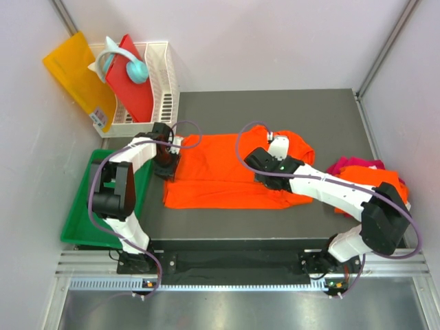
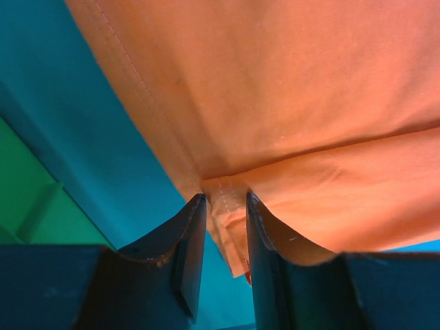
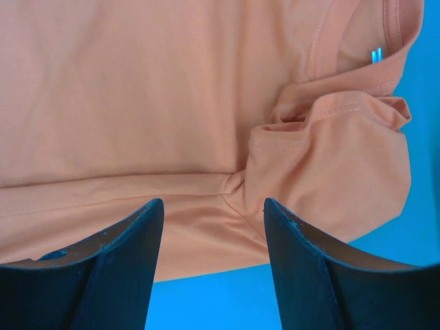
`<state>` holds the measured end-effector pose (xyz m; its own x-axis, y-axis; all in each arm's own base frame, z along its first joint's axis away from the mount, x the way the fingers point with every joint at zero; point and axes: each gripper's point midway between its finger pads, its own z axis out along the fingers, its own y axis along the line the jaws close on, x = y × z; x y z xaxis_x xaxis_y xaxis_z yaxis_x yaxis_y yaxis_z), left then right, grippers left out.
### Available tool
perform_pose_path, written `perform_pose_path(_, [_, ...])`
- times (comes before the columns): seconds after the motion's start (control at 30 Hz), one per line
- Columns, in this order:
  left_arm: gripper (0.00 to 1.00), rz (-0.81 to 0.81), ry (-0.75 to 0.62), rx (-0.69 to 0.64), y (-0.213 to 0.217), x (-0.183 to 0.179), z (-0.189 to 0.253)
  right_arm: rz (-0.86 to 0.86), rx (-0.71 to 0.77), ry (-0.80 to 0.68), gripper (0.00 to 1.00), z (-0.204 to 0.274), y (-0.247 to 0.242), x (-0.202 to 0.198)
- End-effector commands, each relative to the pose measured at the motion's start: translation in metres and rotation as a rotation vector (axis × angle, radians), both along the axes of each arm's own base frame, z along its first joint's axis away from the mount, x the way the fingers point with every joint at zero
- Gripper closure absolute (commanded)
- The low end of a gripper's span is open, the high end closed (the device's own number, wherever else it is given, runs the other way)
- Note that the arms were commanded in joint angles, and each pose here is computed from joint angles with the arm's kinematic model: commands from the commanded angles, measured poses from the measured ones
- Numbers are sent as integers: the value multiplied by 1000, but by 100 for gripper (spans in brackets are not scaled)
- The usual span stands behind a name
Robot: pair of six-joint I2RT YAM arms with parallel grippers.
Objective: Fold and stack the t-shirts
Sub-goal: Fold the flattened tshirt in 1/3 of the way
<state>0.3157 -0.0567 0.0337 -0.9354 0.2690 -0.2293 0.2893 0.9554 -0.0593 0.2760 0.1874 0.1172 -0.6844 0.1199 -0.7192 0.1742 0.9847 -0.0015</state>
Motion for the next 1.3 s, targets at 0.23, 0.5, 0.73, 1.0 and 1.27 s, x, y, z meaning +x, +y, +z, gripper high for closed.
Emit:
perform_pose_path(0.23, [76, 1, -28, 1, 0, 2, 2, -29, 46, -40, 40, 9, 2, 6])
perform_pose_path(0.5, [100, 2, -25, 6, 2, 0, 1, -30, 41, -38, 40, 7, 2, 6])
perform_pose_path(0.73, [100, 22, -117, -5, 0, 16, 26, -26, 48, -36, 40, 6, 5, 6])
perform_pose_path(1.0, [100, 44, -162, 13, 3, 37, 36, -22, 44, -35, 41, 5, 5, 5])
perform_pose_path(1.27, [100, 66, -156, 31, 6, 49, 22, -24, 42, -25, 41, 1, 1, 1])
